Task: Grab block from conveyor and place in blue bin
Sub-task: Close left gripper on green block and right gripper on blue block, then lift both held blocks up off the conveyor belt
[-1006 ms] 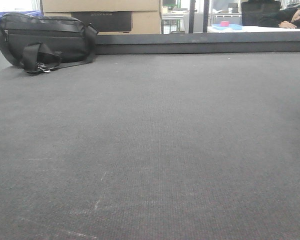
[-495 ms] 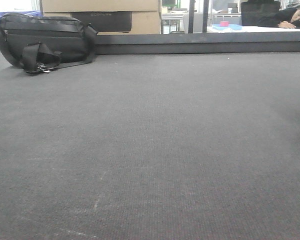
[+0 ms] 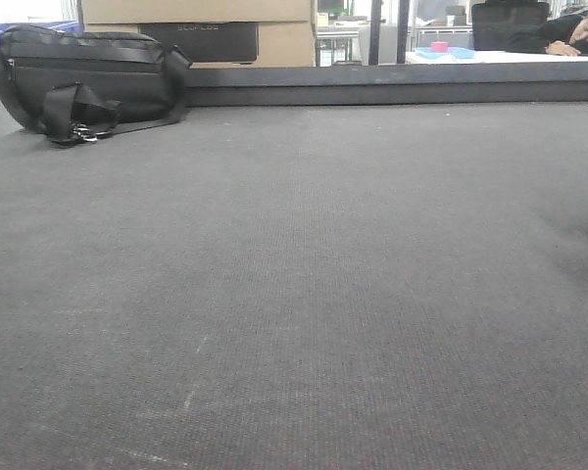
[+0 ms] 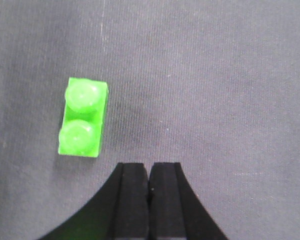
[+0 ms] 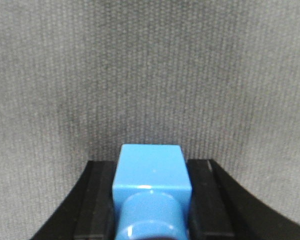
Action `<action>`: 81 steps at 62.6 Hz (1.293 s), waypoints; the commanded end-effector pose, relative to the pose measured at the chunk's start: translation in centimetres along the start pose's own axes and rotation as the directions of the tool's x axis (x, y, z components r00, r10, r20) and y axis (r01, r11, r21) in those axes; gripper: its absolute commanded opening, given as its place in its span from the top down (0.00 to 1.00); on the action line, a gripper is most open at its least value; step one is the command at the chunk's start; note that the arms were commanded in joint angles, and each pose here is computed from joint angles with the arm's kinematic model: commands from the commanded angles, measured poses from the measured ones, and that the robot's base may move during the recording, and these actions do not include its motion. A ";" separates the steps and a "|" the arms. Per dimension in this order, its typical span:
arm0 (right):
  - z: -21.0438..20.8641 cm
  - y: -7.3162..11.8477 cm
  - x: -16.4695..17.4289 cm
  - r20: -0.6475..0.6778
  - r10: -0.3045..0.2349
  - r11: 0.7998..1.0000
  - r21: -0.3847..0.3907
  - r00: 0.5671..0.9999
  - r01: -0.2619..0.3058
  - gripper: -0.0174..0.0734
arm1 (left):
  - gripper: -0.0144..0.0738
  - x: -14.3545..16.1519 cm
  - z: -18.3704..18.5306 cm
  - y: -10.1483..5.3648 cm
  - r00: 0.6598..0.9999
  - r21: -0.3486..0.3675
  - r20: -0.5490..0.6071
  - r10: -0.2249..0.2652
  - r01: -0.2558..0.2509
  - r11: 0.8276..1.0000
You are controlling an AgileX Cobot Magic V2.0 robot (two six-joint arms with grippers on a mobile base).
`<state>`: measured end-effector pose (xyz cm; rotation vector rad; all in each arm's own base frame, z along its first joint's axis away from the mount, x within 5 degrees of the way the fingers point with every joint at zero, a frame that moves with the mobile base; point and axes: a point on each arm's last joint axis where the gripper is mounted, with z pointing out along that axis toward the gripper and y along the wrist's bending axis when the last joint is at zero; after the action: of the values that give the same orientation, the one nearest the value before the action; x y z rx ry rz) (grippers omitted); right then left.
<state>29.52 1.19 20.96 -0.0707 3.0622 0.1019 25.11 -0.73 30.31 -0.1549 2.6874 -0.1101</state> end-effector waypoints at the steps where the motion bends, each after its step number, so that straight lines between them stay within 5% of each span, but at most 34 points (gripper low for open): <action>1: -0.2 0.0 0.1 -0.014 -0.005 1.000 0.002 1.000 0.005 0.99 | 0.96 -0.2 0.0 -0.2 0.999 0.003 -0.042 -0.019 0.020 1.000; 18: -5.0 0.4 0.8 0.105 -0.015 1.000 0.001 0.994 0.015 0.99 | 0.96 -3.8 0.2 -0.5 0.989 -0.006 -0.100 0.112 -0.113 0.994; 35: -8.2 0.9 2.1 0.218 -0.004 0.999 -0.032 0.976 0.011 0.99 | 0.96 -4.8 3.3 0.5 0.970 -0.102 -0.184 0.157 -0.178 0.979; 41: -8.2 0.9 2.1 0.220 -0.003 0.999 -0.031 0.975 0.011 0.99 | 0.87 -4.9 3.7 0.7 0.970 -0.121 -0.170 0.172 -0.194 0.974; 57: -8.2 1.0 1.9 0.245 0.000 0.999 -0.034 0.970 0.009 0.99 | 0.41 -3.7 5.3 1.5 0.966 -0.152 -0.189 0.178 -0.207 0.966; 66: -8.2 1.1 1.8 0.252 0.009 0.999 -0.049 0.968 0.004 0.99 | 0.40 -3.5 6.9 2.4 0.970 -0.160 -0.205 0.134 -0.168 0.973; 81: -8.2 1.1 1.8 0.257 0.013 0.998 -0.055 0.966 0.002 0.99 | 0.40 -3.4 10.3 2.6 0.947 -0.148 -0.287 0.147 -0.195 0.970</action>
<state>27.07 1.67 28.70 -0.0454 2.8192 0.1813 31.99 1.70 23.16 0.0422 2.9548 0.1777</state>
